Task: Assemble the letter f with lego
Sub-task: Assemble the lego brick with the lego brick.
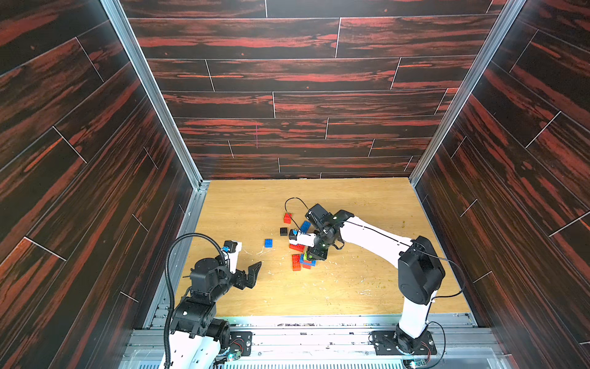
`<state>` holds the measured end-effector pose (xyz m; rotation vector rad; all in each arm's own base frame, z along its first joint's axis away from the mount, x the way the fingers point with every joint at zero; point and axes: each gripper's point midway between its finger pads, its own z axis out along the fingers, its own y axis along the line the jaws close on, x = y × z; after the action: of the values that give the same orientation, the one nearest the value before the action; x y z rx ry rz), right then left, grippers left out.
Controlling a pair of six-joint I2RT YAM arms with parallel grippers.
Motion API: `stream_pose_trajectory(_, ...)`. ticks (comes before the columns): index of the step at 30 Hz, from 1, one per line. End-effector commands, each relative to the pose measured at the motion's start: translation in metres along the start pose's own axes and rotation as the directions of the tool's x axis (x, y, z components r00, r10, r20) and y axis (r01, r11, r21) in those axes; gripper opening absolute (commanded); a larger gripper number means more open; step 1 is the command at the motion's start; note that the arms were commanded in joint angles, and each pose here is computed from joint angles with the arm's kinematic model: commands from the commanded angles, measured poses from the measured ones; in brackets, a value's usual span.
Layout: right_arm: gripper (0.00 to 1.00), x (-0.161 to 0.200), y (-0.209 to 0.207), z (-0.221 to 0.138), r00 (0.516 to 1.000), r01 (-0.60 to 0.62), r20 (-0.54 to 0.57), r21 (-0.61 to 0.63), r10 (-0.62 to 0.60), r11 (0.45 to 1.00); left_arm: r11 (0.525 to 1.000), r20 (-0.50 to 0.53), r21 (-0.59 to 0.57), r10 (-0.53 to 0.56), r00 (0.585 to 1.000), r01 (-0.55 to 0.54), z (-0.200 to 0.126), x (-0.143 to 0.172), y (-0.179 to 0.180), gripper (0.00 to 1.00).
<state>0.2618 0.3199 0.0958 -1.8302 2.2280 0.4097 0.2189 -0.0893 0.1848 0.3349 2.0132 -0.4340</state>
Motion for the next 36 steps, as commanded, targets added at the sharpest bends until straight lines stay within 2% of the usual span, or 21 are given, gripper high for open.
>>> stream_pose_trajectory(1, 0.22, 0.057, 0.019, 0.030, 0.976, -0.014, -0.216, -0.080, -0.004, 0.997, 1.000, 0.004, 0.000, 0.005, 1.000, -0.005, 0.000, -0.001, 0.000, 1.00)
stream_pose_trajectory(7, 0.24, 0.052, 0.020, 0.023, 0.983, 0.040, -0.175, -0.103, -0.057, 0.994, 1.000, 0.002, 0.003, 0.006, 1.000, -0.006, 0.000, -0.001, -0.001, 1.00)
stream_pose_trajectory(23, 0.29, 0.029, 0.016, 0.006, 0.991, 0.065, -0.111, -0.087, -0.074, 0.994, 1.000, 0.002, 0.008, 0.007, 1.000, -0.007, 0.000, -0.002, -0.002, 1.00)
stream_pose_trajectory(36, 0.27, 0.026, 0.009, -0.001, 0.990, 0.079, -0.111, -0.057, -0.085, 0.995, 1.000, 0.005, 0.005, 0.008, 1.000, -0.008, -0.001, -0.001, -0.001, 1.00)
